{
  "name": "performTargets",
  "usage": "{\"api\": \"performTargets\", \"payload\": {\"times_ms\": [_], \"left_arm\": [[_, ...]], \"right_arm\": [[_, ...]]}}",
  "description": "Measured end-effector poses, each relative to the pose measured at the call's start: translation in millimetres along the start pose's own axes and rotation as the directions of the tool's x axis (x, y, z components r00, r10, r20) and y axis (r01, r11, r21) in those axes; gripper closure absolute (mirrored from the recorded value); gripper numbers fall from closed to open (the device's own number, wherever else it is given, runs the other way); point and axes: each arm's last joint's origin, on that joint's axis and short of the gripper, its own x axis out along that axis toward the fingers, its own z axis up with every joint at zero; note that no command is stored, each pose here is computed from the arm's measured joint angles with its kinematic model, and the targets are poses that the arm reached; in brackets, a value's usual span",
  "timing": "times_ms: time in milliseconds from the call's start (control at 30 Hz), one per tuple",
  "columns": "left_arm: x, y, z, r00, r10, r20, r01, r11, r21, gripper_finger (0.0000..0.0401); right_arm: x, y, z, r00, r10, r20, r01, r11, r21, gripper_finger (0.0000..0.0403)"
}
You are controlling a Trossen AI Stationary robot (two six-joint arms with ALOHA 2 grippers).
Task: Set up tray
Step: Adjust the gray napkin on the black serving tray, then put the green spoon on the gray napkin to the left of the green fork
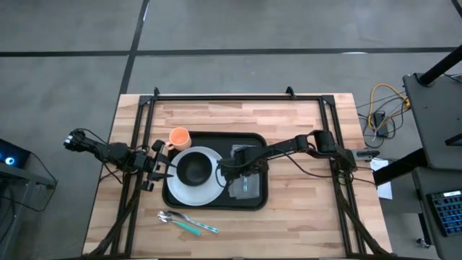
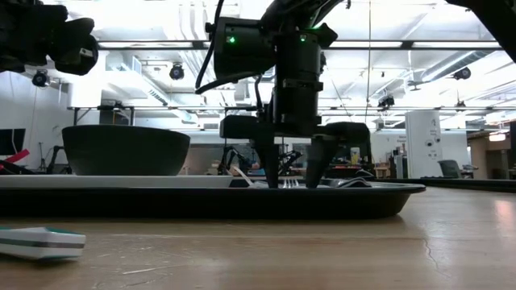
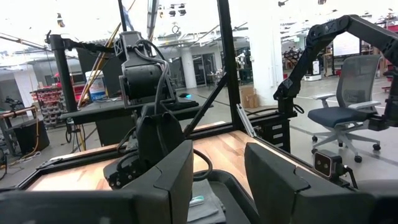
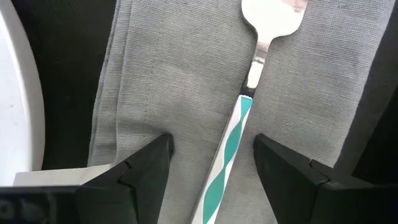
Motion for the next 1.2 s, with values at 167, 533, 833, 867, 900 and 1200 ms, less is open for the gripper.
{"api": "performTargets", "payload": {"times_ms": [167, 533, 833, 867, 900, 1200], "left_arm": [[0.0, 0.0, 0.0, 1.000, 0.000, 0.000, 0.000, 1.000, 0.000, 0.0275], [0.0, 0.0, 0.0, 1.000, 0.000, 0.000, 0.000, 1.000, 0.000, 0.0275], [0.0, -0.1, -0.1, 1.000, -0.001, 0.000, 0.001, 1.000, -0.016, 0.0275], [0.0, -0.1, -0.1, 1.000, -0.001, 0.000, 0.001, 1.000, -0.016, 0.0275], [0.0, -0.1, -0.1, 1.000, -0.001, 0.000, 0.001, 1.000, -0.016, 0.0275], [0.0, -0.1, -0.3, 1.000, -0.001, -0.001, 0.001, 1.000, -0.015, 0.0275]], "right_arm": [[0.0, -1.8, -0.1, 1.000, -0.019, 0.002, 0.019, 1.000, 0.000, 0.0184], [-15.7, -9.2, 1.5, 0.997, -0.037, 0.066, 0.039, 0.999, -0.032, 0.0183], [-28.0, -11.3, 5.3, 0.991, -0.020, 0.134, 0.037, 0.992, -0.119, 0.0183], [-29.7, -11.9, 6.2, 0.988, -0.021, 0.153, 0.042, 0.990, -0.138, 0.0183], [-31.5, -12.1, 7.2, 0.984, -0.019, 0.178, 0.048, 0.986, -0.160, 0.0183], [-70.6, -7.7, -4.5, 0.806, 0.105, 0.583, 0.176, 0.898, -0.404, 0.0183]]}}
